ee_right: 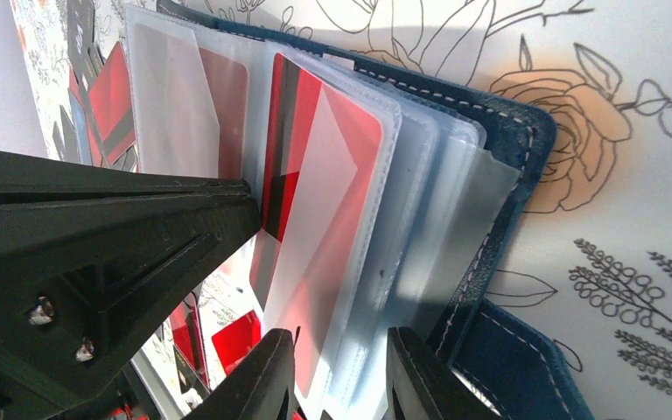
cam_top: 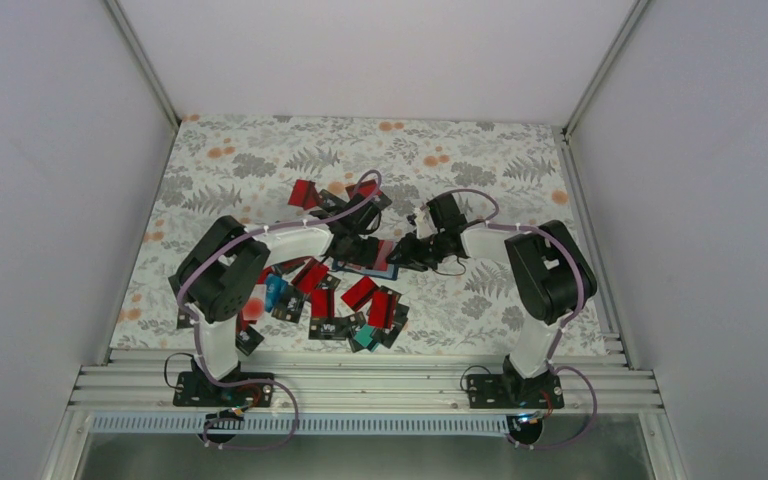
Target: Put the credit cards into the card holder
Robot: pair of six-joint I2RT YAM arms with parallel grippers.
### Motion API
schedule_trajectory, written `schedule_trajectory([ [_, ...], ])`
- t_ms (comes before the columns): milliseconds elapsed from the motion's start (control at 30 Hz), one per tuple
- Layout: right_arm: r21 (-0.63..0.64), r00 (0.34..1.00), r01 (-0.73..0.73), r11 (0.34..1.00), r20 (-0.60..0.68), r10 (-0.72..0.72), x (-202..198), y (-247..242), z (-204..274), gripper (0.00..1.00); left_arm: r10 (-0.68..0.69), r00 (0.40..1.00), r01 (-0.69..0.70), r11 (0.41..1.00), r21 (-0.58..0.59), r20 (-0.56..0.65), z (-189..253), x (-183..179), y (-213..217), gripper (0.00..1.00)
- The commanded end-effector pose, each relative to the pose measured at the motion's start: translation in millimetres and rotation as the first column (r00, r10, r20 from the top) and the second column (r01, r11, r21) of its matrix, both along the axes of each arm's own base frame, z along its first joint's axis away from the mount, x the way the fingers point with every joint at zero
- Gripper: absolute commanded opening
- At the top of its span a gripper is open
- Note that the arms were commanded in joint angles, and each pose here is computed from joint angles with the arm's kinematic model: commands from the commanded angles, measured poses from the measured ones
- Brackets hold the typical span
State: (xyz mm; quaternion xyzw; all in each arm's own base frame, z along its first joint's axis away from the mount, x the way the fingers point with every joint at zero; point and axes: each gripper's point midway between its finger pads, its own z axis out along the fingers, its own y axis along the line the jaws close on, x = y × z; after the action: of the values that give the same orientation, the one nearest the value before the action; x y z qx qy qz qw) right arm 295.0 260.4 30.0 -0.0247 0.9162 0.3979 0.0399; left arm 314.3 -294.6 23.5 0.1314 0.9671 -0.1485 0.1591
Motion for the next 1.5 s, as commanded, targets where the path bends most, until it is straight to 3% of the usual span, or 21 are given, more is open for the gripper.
schedule_trajectory([
  [0, 0.017, 1.0, -0.011, 1.0, 0.007, 0.011, 4.4, 8.2, 1.5, 0.29, -0.012, 0.999, 0.013, 1.0, 0.009, -0.036, -17.3, -6.6, 2.2, 0.02],
  [600, -0.009, 0.999, -0.027, 1.0, 0.03, 0.027, 8.5, 9.8, 11.6, 0.28, -0.013, 0.999, 0.013, 1.0, 0.011, -0.048, -22.3, -6.8, 1.0, 0.02],
  [933, -0.129, 0.998, -0.002, 0.992, 0.066, 0.011, 13.1, -4.1, 11.2, 0.31, -0.012, 0.999, 0.013, 1.0, 0.014, -0.049, -22.6, -7.1, 1.6, 0.02],
  [1467, -0.13, 0.994, -0.002, 0.992, 0.109, 0.016, 17.5, 2.7, 27.8, 0.3, -0.009, 0.999, 0.01, 1.0, 0.016, -0.051, -23.1, -8.0, 2.7, 0.02],
])
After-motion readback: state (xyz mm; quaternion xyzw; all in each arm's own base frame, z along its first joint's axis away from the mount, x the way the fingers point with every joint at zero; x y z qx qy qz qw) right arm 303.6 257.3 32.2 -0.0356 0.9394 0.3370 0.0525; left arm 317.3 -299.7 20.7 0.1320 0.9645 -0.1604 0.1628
